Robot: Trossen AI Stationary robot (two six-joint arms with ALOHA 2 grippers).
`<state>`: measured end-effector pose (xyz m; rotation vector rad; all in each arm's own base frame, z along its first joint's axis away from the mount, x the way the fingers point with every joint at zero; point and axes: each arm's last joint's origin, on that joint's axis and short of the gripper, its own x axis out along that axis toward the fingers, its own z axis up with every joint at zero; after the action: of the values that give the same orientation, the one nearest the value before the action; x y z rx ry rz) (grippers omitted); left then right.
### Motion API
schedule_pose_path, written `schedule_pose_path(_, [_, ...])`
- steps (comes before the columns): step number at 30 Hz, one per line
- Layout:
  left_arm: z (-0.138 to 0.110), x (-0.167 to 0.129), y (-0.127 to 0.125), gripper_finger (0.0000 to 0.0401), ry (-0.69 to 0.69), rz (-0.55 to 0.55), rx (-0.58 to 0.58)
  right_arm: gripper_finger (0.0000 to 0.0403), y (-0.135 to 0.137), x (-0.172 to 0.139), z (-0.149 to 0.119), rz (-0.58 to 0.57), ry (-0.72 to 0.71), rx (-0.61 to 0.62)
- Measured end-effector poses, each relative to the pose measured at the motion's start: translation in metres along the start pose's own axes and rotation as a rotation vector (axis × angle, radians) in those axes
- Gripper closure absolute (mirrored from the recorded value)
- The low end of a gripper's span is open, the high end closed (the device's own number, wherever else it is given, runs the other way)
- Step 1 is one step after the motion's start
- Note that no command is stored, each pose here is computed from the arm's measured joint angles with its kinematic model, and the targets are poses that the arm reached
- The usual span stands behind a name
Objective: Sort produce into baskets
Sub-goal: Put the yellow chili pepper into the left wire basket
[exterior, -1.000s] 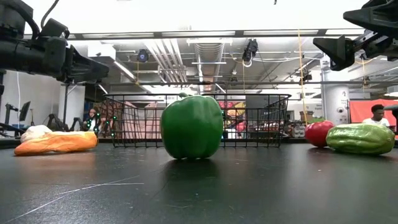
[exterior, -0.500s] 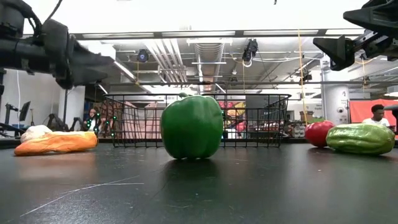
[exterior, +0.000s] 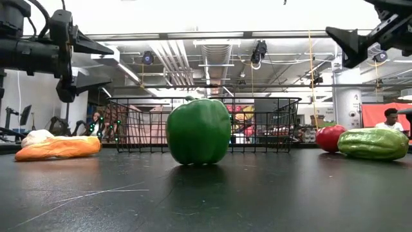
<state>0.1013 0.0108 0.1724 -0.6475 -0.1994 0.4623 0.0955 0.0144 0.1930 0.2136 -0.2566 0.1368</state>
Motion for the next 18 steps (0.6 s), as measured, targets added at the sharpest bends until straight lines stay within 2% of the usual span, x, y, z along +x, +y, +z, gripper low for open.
schedule_pose_path(7, [-0.0011,0.0003,0.0003,0.0062,0.014,-0.001,-0.025,0.0044,0.0004,0.0,0.002,0.004,-0.021,0.002])
schedule_pose_path(11, [-0.0011,0.0004,0.0005,0.0062,0.01,0.006,-0.077,0.0044,0.0003,0.0,0.0021,0.001,-0.022,0.015])
schedule_pose_path(18, [-0.0056,0.0016,-0.0002,0.0062,0.086,-0.034,-0.103,0.0044,-0.003,-0.0002,0.0028,-0.111,-0.048,0.074])
